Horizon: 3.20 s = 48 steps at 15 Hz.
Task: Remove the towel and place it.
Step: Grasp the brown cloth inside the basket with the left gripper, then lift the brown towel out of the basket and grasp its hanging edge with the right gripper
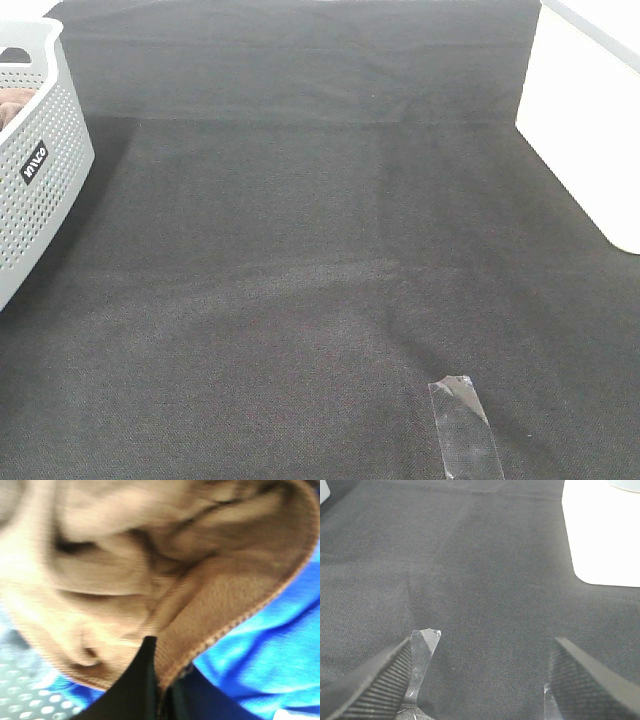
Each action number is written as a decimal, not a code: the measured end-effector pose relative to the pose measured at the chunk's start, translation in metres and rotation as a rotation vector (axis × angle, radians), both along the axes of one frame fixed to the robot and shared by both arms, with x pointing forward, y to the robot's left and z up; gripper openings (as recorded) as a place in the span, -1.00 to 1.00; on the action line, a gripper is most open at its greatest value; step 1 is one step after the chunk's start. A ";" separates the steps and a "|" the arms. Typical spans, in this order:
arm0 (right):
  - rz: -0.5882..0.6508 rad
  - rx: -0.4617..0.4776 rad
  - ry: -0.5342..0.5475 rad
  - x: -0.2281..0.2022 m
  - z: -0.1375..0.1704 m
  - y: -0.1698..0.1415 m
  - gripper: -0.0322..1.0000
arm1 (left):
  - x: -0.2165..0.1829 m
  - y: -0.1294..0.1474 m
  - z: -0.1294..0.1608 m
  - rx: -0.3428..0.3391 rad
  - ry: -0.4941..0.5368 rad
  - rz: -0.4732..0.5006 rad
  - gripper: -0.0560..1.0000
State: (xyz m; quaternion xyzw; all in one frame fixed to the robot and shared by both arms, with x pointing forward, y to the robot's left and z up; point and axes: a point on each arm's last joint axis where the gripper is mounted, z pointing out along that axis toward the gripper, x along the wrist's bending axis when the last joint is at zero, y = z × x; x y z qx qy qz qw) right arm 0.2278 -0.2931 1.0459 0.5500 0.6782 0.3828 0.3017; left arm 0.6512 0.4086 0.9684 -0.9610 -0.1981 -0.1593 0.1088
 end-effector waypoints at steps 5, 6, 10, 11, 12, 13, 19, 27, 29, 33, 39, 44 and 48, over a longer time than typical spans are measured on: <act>0.000 0.000 0.000 0.000 0.000 0.000 0.41 | -0.001 -0.003 0.003 -0.013 0.000 0.018 -0.89; 0.000 0.000 0.000 0.000 0.000 0.000 0.41 | -0.001 -0.007 0.012 -0.020 -0.029 0.045 -0.89; 0.000 0.000 0.000 0.000 0.000 0.000 0.41 | -0.009 -0.038 0.091 -0.104 -0.277 0.175 -0.89; 0.000 0.000 0.000 0.000 0.000 0.000 0.41 | -0.015 -0.045 0.108 -0.127 -0.320 0.177 -0.89; 0.000 0.000 0.000 0.000 0.000 0.000 0.41 | -0.021 -0.052 0.124 -0.142 -0.356 0.170 -0.89; 0.000 0.000 0.000 0.000 0.000 0.000 0.41 | -0.028 -0.059 0.138 -0.151 -0.393 0.156 -0.89; 0.000 0.000 0.000 0.000 0.000 0.000 0.41 | -0.069 -0.099 0.225 -0.230 -0.745 0.050 -0.89; -0.002 -0.002 0.000 0.000 0.000 0.000 0.41 | -0.150 -0.179 0.303 -0.422 -1.022 -0.256 -0.89; 0.005 0.000 0.036 0.006 0.001 0.001 0.41 | -0.158 -0.197 0.305 -0.497 -1.019 -0.288 -0.89; 0.158 0.059 -0.060 0.052 0.028 0.022 0.41 | -0.176 -0.238 0.304 -0.610 -0.967 -0.406 -0.89; 0.480 0.100 -0.097 0.155 0.019 0.060 0.41 | -0.196 -0.272 0.304 -0.733 -0.913 -0.515 -0.89; 0.802 0.359 -0.118 0.208 -0.018 0.094 0.43 | -0.189 -0.286 0.293 -0.821 -0.835 -0.490 -0.89; 0.918 0.490 -0.041 0.229 -0.042 0.104 0.55 | -0.189 -0.288 0.295 -0.857 -0.847 -0.486 -0.89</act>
